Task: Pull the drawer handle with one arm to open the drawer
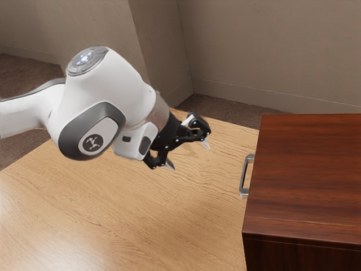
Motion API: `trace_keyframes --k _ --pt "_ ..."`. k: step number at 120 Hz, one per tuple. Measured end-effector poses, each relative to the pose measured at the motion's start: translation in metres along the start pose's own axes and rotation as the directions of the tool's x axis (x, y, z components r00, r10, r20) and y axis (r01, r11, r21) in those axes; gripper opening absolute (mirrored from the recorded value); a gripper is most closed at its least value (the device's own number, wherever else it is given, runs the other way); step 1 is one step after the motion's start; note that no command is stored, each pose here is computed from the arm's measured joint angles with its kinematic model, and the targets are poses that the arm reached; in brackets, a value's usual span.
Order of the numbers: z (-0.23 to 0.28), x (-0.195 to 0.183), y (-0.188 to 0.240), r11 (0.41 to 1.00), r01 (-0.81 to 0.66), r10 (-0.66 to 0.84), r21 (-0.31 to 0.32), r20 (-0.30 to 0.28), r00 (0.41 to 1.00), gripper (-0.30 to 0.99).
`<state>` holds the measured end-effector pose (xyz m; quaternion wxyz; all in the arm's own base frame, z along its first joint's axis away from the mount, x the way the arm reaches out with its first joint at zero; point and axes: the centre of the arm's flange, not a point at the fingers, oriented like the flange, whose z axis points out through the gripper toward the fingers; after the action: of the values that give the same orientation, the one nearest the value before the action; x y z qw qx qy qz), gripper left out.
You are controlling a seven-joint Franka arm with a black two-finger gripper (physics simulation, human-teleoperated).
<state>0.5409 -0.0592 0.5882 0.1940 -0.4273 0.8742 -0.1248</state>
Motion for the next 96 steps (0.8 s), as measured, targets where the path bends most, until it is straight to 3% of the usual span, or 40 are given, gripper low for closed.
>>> trace_keyframes --k 43,96 --pt "0.007 0.026 -0.003 0.967 -0.188 0.187 0.171 0.022 0.982 0.69" --pt "0.027 0.049 -0.007 0.926 -0.315 0.310 0.208 0.056 0.949 0.69"
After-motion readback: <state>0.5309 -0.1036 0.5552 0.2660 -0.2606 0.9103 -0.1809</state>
